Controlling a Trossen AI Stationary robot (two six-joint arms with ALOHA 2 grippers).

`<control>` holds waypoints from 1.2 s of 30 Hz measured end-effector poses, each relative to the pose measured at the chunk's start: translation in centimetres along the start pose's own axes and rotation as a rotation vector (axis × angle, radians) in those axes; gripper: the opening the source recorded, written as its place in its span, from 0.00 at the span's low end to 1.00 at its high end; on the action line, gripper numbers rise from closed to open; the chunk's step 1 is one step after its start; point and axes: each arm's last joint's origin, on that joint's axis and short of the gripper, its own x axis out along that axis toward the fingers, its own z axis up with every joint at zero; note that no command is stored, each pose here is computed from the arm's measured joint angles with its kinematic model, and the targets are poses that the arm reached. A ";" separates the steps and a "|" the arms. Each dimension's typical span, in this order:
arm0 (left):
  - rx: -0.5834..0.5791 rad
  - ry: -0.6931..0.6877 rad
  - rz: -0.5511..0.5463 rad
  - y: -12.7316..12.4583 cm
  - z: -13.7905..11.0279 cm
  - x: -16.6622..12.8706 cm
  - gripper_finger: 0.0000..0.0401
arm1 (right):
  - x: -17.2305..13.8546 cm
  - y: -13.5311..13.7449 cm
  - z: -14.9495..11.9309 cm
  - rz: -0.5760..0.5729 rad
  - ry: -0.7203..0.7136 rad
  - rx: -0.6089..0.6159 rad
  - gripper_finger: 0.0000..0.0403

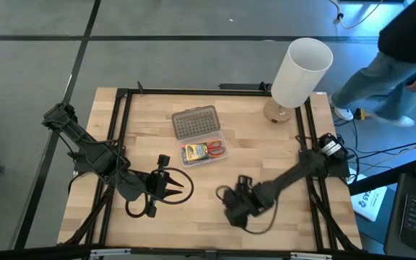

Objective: Pack school essentials
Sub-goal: Put the pink sticky note into the black supply box

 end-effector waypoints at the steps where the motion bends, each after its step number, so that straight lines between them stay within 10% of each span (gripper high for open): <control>1: 0.002 0.009 0.000 0.1 -0.1 -0.1 0.18 | -0.2 -0.7 0.9 -0.010 -0.006 -0.020 0.63; 18: -0.123 0.105 0.124 1.9 -1.5 -2.9 0.18 | -0.1 -14.6 10.7 -0.072 -0.062 -0.290 0.63; 36: -0.180 0.136 0.407 4.2 -2.3 -2.4 0.18 | 4.8 -20.1 9.4 -0.046 -0.046 -0.370 0.63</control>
